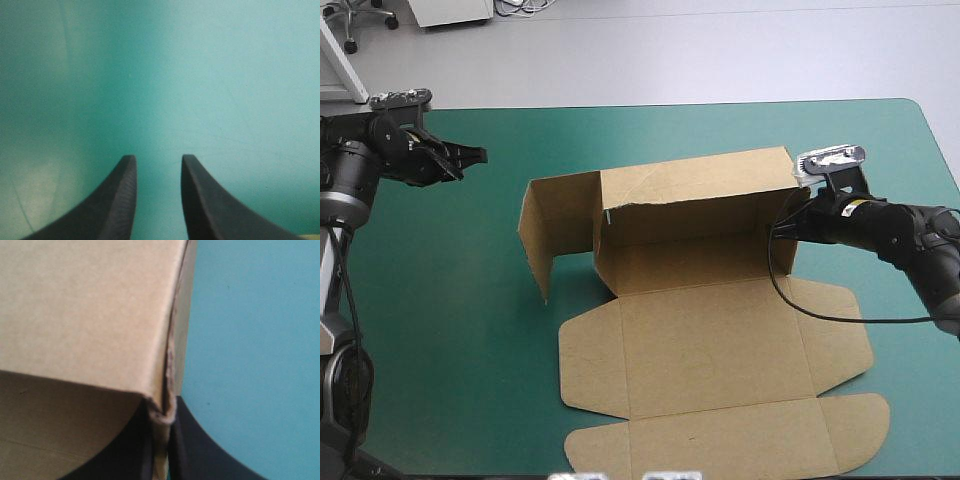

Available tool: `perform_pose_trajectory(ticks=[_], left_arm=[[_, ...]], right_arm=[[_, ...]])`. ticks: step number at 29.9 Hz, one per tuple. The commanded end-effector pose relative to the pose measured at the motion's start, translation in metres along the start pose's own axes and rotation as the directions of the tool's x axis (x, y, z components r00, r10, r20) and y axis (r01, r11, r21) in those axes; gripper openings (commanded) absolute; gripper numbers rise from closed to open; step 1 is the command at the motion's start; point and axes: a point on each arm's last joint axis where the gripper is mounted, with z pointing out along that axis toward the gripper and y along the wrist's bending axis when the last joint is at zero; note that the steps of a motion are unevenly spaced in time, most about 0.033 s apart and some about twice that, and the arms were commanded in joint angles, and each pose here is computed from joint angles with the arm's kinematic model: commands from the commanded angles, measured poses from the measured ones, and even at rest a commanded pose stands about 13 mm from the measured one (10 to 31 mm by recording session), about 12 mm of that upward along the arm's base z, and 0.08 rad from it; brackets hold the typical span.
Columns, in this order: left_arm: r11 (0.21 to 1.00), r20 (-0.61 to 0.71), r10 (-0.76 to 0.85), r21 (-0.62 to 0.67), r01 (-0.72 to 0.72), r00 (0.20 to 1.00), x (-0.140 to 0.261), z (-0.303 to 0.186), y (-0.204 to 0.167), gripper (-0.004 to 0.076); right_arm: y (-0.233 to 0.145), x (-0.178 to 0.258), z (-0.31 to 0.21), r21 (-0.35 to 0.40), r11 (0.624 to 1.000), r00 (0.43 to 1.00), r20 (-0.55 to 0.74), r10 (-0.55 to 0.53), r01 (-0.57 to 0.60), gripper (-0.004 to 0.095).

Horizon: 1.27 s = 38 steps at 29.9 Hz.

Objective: Fold the box

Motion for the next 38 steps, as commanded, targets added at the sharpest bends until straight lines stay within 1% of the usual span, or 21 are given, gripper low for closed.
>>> perform_pose_trajectory(ticks=[1, 4, 6, 10, 13, 19, 21, 24, 28, 29, 30, 32, 33, 36, 38], left_arm=[[0.996, 0.1, -0.038, 0.086, 0.03, 0.994, -0.003, -0.016, 0.004, 0.0223], [0.995, 0.079, -0.048, 0.097, 0.04, 0.996, 0.003, -0.008, 0.004, 0.0223], [0.992, 0.06, -0.06, 0.112, 0.053, 0.996, 0.007, -0.003, 0.003, 0.0223], [0.991, 0.065, -0.059, 0.123, 0.05, 0.996, 0.01, 0.003, 0.002, 0.0223], [0.993, 0.064, -0.032, 0.113, 0.024, 0.997, 0.01, 0.003, 0.003, 0.0223], [0.993, 0.038, -0.027, 0.117, 0.023, 0.999, 0.013, 0.003, 0.003, 0.0223], [0.993, 0.034, -0.028, 0.119, 0.024, 0.999, 0.013, 0.003, 0.002, 0.0223], [0.993, 0.025, -0.027, 0.12, 0.024, 0.999, 0.014, 0.003, 0.002, 0.0223], [0.992, 0.025, -0.03, 0.122, 0.026, 0.999, 0.014, 0.003, 0.002, 0.0223], [0.992, 0.025, -0.029, 0.121, 0.026, 0.999, 0.014, 0.003, 0.002, 0.0223], [0.992, 0.025, -0.029, 0.121, 0.026, 0.999, 0.014, 0.003, 0.002, 0.0223], [0.992, 0.025, -0.029, 0.121, 0.026, 0.999, 0.014, 0.003, 0.002, 0.0223], [0.992, 0.025, -0.029, 0.121, 0.026, 0.999, 0.014, 0.003, 0.002, 0.0223], [0.993, 0.025, -0.028, 0.119, 0.025, 0.999, 0.014, 0.003, 0.002, 0.0223], [0.993, 0.025, -0.027, 0.118, 0.024, 0.999, 0.014, 0.003, 0.003, 0.0223]], right_arm=[[0.001, -0.026, -0.03, 0.037, 0.999, 0.996, 0.09, 0.006, -0.009, -0.0019], [0.001, -0.035, -0.035, 0.034, 0.999, 0.998, 0.055, 0.014, -0.016, -0.0019], [0.002, -0.04, -0.034, 0.021, 1.0, 1.0, -0.01, 0.019, -0.019, -0.0019], [0.001, -0.05, -0.024, 0.001, 1.0, 0.99, -0.138, 0.026, -0.026, -0.0019], [-0.003, -0.057, -0.009, 0.007, 0.999, 0.976, -0.212, 0.047, -0.047, -0.0019], [-0.009, -0.07, 0.027, 0.008, 0.997, 0.941, -0.329, 0.081, -0.083, -0.0019], [-0.013, -0.071, 0.04, 0.022, 0.996, 0.925, -0.37, 0.09, -0.088, -0.0019], [-0.017, -0.074, 0.063, 0.034, 0.995, 0.911, -0.401, 0.101, -0.096, -0.0019], [-0.021, -0.079, 0.083, 0.032, 0.995, 0.909, -0.405, 0.098, -0.093, -0.0009], [-0.022, -0.081, 0.086, 0.03, 0.996, 0.909, -0.405, 0.093, -0.088, 0.002], [-0.022, -0.082, 0.089, 0.024, 0.997, 0.912, -0.403, 0.076, -0.073, 0.0072], [-0.022, -0.084, 0.091, 0.006, 0.999, 0.919, -0.392, 0.038, -0.039, 0.0221], [-0.022, -0.086, 0.09, -0.001, 1.0, 0.928, -0.371, 0.017, -0.019, 0.0345], [-0.022, -0.094, 0.087, 0.0, 1.0, 0.944, -0.329, -0.002, 0.002, 0.0589], [-0.022, -0.099, 0.083, 0.002, 1.0, 0.951, -0.308, -0.003, 0.004, 0.0648]])
